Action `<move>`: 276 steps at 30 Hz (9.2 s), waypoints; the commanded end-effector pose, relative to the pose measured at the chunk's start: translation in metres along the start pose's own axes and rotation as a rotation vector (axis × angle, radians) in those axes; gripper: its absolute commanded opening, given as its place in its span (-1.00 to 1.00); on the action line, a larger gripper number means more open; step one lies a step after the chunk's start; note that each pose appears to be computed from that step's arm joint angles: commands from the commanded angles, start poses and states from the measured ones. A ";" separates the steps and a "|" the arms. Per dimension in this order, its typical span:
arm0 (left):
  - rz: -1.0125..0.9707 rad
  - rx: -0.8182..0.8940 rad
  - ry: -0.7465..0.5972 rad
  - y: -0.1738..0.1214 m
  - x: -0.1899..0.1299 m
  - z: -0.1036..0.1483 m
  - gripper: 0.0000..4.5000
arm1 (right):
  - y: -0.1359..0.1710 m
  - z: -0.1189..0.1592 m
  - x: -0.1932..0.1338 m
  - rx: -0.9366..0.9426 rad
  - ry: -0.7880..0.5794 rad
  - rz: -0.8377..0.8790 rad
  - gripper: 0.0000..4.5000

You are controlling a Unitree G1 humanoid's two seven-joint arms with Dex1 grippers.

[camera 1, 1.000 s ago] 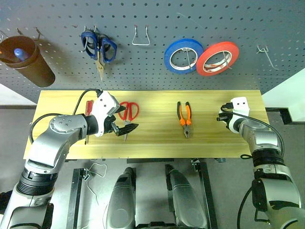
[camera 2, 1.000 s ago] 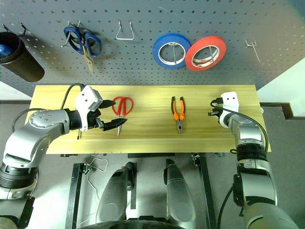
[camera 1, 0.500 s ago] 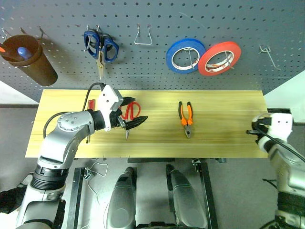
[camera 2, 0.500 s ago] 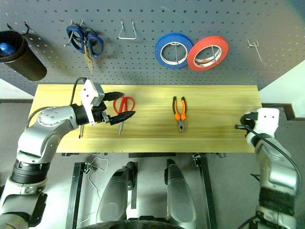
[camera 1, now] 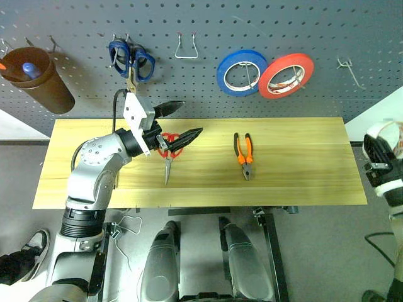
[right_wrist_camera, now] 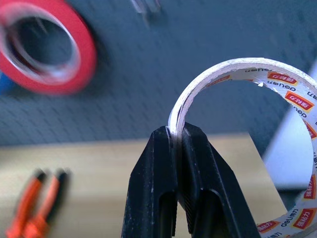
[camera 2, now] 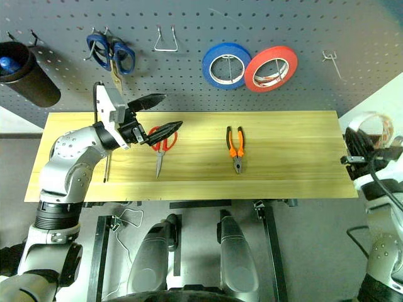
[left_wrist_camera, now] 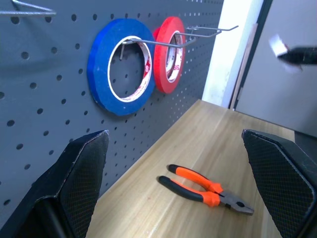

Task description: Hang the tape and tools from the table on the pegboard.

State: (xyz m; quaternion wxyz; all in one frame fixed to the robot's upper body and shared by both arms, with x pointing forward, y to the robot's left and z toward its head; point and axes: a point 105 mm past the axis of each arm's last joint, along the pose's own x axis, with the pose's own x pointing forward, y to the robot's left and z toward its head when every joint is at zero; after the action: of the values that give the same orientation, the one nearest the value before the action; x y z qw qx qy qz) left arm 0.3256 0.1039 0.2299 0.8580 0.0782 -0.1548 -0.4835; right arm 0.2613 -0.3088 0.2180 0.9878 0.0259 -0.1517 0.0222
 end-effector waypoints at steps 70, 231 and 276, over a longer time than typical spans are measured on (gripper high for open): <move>0.067 0.050 0.003 -0.013 -0.017 0.012 1.00 | 0.066 -0.015 0.061 -0.073 0.022 0.227 0.73; 0.087 -0.071 0.117 -0.028 -0.038 -0.017 1.00 | 0.177 -0.053 0.043 -0.046 0.419 0.555 -0.07; 0.421 0.085 -0.298 0.007 -0.041 0.026 1.00 | 0.289 0.116 0.129 0.032 -0.379 0.612 -0.07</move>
State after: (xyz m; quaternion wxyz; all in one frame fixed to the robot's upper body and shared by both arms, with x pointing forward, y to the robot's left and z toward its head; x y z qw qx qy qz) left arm 0.3096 0.1380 0.2372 0.9093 -0.0026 -0.2794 -0.3084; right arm 0.3511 -0.0250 0.3541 0.9112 -0.0003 -0.2741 0.3075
